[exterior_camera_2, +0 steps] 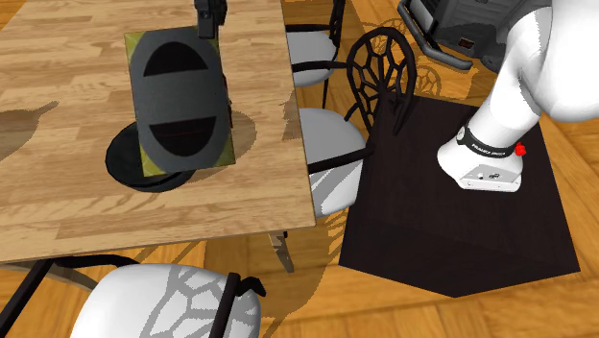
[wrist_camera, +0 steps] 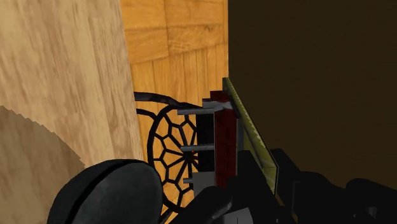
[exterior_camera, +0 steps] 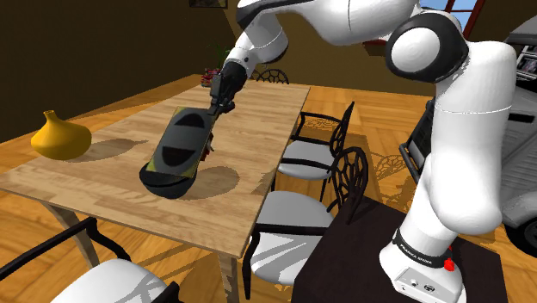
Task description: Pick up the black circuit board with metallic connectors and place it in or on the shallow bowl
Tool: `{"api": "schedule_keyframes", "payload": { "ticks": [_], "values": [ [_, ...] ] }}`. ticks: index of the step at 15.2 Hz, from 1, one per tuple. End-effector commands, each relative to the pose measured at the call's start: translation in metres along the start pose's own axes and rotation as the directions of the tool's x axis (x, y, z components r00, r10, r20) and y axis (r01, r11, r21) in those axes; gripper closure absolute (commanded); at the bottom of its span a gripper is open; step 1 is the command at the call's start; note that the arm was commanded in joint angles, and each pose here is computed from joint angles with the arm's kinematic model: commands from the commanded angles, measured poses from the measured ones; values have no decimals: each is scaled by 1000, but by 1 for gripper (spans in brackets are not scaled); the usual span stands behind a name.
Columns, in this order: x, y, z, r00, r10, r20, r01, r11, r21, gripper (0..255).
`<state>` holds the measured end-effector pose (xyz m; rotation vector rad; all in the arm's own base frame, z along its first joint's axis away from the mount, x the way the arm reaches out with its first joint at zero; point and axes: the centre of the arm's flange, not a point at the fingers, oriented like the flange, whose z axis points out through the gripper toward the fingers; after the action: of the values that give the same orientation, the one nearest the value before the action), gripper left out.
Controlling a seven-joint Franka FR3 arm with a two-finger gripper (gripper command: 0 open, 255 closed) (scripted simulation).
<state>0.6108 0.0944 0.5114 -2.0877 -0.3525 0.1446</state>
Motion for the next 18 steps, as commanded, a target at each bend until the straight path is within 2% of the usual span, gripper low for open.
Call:
{"api": "schedule_keyframes", "payload": {
  "ticks": [1, 8, 18],
  "values": [
    [25, -4, -9, 1000, -1, 1, 1, 1000, 1, 255],
    [113, -20, -38, 1000, -1, 1, 1, 1000, 1, 255],
    [111, 25, -11, 1000, -1, 1, 1, 1000, 1, 255]
  ]
}}
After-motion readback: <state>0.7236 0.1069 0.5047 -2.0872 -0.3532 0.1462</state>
